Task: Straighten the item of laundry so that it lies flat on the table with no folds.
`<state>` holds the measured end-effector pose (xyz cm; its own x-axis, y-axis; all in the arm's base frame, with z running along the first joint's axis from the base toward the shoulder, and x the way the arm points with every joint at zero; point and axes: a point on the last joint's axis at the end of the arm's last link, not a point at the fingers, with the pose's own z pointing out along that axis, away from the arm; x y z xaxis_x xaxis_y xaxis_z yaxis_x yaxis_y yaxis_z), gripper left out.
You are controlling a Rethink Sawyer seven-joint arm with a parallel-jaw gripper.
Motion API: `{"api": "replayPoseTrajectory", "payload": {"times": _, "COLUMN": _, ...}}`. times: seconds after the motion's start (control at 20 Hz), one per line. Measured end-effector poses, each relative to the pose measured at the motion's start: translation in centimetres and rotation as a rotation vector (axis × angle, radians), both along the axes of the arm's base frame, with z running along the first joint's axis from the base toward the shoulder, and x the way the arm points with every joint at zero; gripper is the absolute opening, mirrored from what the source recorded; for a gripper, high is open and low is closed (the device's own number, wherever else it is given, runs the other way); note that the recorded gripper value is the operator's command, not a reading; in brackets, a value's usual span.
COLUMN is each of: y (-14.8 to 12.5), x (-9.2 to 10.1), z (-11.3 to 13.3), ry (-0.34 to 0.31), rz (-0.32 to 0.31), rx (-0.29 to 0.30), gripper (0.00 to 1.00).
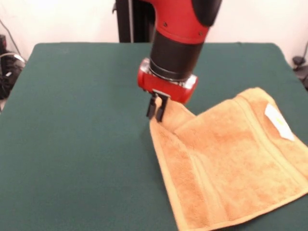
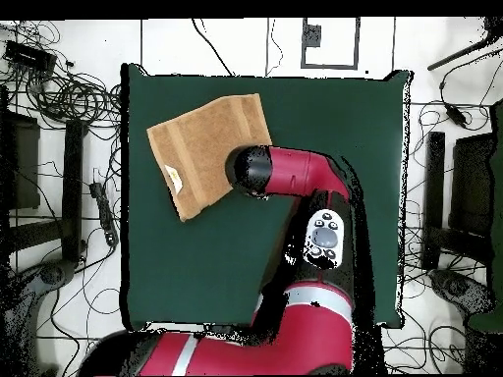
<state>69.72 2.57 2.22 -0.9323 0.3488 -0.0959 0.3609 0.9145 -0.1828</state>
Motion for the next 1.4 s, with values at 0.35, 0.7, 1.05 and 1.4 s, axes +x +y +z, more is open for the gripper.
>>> {"api": "replayPoseTrajectory", "payload": {"times": 0.35, "y": -0.9, "x": 1.0, "z": 2.8, "ry": -0.007, "rz": 0.014, "rx": -0.021, "gripper": 0.0}}
{"api": "replayPoseTrajectory", "payload": {"times": 0.7, "y": -0.5, "x": 1.9, "z": 3.7, "ry": -0.031, "rz": 0.043, "rx": -0.028, "gripper": 0.0}}
{"api": "replayPoseTrajectory", "payload": {"times": 1.05, "y": -1.6, "x": 2.8, "z": 2.7, "ry": -0.038, "rz": 0.006, "rx": 0.051, "gripper": 0.0}}
{"api": "replayPoseTrajectory", "payload": {"times": 1.4, "y": -5.4, "x": 2.8, "z": 0.4, "ry": -0.029, "rz": 0.002, "rx": 0.11, "gripper": 0.0}}
